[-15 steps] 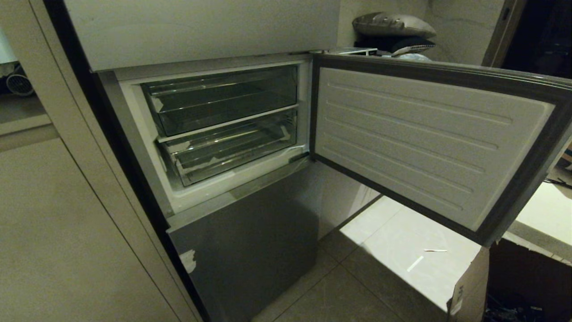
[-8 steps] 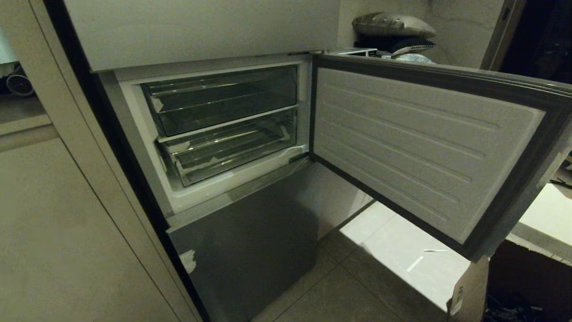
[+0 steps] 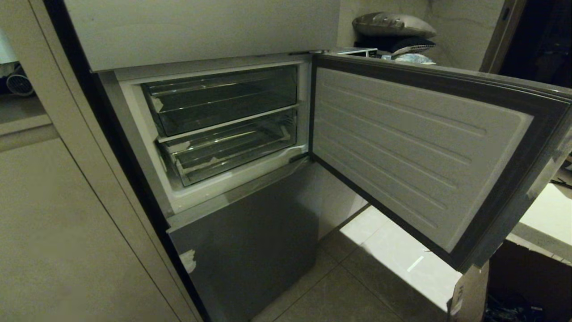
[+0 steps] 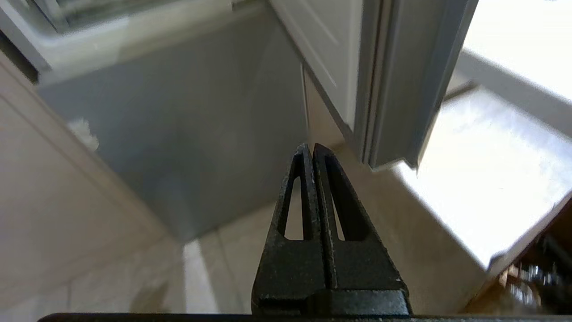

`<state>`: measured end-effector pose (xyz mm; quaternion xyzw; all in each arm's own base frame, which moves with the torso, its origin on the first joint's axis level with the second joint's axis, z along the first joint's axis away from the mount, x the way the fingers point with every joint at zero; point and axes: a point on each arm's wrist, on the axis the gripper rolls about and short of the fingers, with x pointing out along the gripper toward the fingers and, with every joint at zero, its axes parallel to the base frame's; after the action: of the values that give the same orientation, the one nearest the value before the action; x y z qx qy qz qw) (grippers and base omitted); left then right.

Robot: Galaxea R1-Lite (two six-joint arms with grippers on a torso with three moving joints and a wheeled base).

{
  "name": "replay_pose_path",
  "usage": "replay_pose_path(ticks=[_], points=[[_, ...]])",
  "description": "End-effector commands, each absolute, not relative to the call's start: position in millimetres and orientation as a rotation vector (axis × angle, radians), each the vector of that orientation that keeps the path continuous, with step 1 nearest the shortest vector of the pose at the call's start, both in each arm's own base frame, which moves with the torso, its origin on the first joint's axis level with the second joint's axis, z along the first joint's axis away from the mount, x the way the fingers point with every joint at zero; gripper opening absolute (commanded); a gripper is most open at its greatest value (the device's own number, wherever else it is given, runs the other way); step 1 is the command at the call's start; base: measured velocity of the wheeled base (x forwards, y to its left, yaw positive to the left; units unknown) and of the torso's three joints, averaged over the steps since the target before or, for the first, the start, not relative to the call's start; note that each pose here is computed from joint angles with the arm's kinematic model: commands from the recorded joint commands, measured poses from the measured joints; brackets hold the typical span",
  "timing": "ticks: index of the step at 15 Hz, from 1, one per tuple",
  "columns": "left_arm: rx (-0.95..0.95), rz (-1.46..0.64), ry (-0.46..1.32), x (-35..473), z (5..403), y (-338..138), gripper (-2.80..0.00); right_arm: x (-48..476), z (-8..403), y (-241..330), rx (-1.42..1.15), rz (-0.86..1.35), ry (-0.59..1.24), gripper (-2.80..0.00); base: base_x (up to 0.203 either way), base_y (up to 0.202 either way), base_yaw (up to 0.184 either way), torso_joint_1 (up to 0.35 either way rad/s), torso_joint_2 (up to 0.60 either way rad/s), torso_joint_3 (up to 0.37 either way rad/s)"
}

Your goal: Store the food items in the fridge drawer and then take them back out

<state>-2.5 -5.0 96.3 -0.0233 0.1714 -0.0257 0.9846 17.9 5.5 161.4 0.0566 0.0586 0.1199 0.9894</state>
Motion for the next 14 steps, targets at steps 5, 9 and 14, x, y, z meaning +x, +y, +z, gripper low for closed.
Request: replay_pose_path(ticks=[5,9,14], points=[[0.084,0.105,0.382,-5,84,-1,-2.8,29,151,6,0.127,0.237,0.216,-2.8,0.0,0.0,0.0,0.0,0.0,0.0],[0.066,0.04,0.359,-4,81,-2,-2.8,5,135,5,0.109,0.241,0.107,-2.8,0.0,0.0,0.0,0.0,0.0,0.0],[0.089,-0.084,0.301,-9,80,0,-2.8,-24,88,2,0.002,0.076,0.015,-2.8,0.0,0.0,0.0,0.0,0.0,0.0]])
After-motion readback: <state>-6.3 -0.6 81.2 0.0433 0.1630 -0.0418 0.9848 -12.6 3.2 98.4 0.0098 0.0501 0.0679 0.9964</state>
